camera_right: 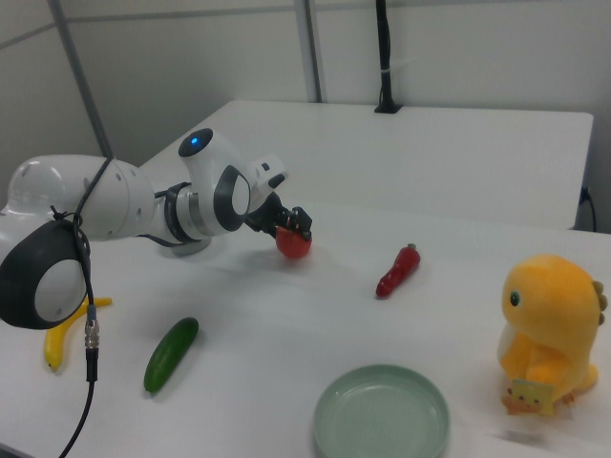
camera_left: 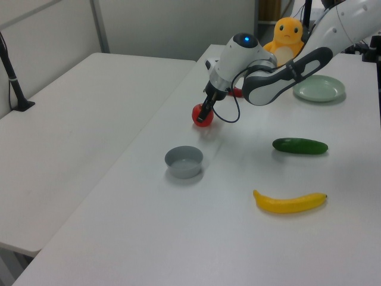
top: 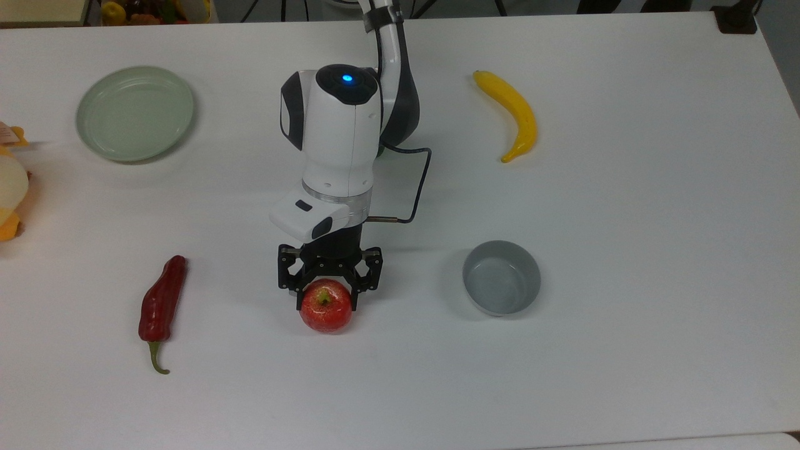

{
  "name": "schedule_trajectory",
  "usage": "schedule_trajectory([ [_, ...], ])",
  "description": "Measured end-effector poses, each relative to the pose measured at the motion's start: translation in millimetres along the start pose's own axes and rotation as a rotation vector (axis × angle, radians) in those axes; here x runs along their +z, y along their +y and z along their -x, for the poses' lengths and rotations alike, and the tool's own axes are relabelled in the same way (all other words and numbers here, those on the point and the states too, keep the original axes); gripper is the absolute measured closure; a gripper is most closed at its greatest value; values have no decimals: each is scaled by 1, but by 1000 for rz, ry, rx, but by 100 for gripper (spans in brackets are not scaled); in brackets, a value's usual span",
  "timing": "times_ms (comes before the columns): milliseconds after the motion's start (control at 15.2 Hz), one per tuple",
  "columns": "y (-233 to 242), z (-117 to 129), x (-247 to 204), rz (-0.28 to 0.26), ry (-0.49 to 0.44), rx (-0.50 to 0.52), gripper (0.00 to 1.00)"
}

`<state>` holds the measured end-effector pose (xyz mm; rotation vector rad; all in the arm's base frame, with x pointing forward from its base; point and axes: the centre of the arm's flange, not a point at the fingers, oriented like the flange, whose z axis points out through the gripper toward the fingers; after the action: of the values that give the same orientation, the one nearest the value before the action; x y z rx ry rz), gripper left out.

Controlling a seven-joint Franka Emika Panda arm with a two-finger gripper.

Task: Put the red apple in the bowl
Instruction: 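Lift the red apple and carry it toward the grey bowl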

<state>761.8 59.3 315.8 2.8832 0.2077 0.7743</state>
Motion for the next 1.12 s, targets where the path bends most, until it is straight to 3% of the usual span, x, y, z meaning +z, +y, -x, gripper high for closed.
schedule_trajectory([
  [394, 16, -14, -21, 14, 36, 19, 21],
  [723, 28, -44, -93, 33, 71, 47, 21],
  [1117, 5, -63, -190, 7, 26, 77, 21],
])
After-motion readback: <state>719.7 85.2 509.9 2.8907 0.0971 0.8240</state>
